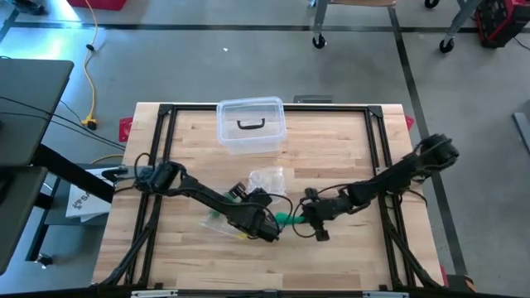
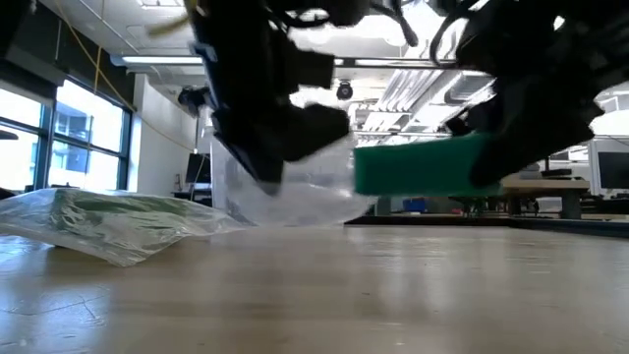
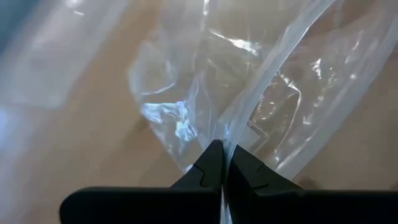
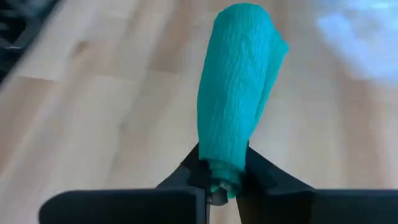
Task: Roll bandage
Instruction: Put the dark green bandage into the zip bag
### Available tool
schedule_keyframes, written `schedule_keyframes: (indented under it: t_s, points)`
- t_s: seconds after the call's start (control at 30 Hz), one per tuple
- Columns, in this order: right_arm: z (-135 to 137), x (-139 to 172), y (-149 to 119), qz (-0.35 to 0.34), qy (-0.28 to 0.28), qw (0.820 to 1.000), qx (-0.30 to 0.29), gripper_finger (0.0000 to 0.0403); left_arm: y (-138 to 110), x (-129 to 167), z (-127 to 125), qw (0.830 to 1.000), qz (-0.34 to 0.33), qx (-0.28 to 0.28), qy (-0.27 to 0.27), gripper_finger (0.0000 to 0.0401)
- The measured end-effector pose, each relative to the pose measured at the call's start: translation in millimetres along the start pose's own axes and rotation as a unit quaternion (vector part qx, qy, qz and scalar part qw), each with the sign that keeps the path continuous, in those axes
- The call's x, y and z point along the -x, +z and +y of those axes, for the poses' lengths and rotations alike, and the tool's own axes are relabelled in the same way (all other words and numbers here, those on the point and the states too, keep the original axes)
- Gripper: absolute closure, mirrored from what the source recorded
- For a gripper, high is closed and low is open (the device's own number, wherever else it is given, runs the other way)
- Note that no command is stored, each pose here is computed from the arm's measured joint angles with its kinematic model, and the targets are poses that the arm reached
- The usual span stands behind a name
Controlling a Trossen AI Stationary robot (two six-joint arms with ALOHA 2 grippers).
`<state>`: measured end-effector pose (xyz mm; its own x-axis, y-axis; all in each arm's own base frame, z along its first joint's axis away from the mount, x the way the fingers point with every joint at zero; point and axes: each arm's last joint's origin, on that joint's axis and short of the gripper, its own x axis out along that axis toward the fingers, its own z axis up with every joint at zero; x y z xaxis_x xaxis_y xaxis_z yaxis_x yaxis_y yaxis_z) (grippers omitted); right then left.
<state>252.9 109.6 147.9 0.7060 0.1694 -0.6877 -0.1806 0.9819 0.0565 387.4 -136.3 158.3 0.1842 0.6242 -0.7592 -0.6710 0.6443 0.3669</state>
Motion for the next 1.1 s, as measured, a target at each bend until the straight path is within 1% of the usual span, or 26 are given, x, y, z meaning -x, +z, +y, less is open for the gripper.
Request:
schedule_keyframes:
  t_s: [0.07,0.13,0.27,0.4,0.53,0.8,0.9,1.03,1.1]
  points:
    - [3.3,15.9,0.9,-0.004,-0.046,0.999,-0.014,0.0363,2.4,-7.5,-6.5,1.000,0.007,0.003,-0.021,0.0401]
    - [5.3,30.2,1.8,-0.011,-0.080,0.996,-0.027,0.0365,7.0,-13.0,-11.4,0.999,0.012,0.012,-0.048,0.0401]
    - [5.6,45.5,4.0,-0.019,-0.086,0.995,-0.036,0.0378,16.3,-16.4,-16.8,0.997,-0.005,0.026,-0.079,0.0401]
    - [6.1,46.8,4.9,-0.023,-0.083,0.996,-0.028,0.0376,26.2,-13.4,-16.7,0.995,-0.013,0.041,-0.091,0.0401]
    - [5.8,42.7,1.0,-0.006,-0.088,0.996,-0.024,0.0371,31.8,-8.4,-17.4,0.994,-0.019,0.046,-0.099,0.0401]
    - [-2.7,42.2,-9.3,0.033,-0.146,0.986,-0.075,0.0374,43.0,7.0,-21.2,0.991,-0.044,0.034,-0.120,0.0401]
    - [-2.3,41.7,-7.2,0.026,-0.137,0.987,-0.078,0.0373,45.0,8.7,-22.4,0.990,-0.052,0.032,-0.126,0.0401]
    - [3.0,40.2,1.2,-0.001,-0.074,0.995,-0.064,0.0373,48.8,10.2,-24.5,0.988,-0.075,0.042,-0.129,0.0401]
    - [4.0,40.1,2.7,-0.005,-0.061,0.996,-0.064,0.0372,50.4,10.7,-25.2,0.987,-0.087,0.047,-0.128,0.0401]
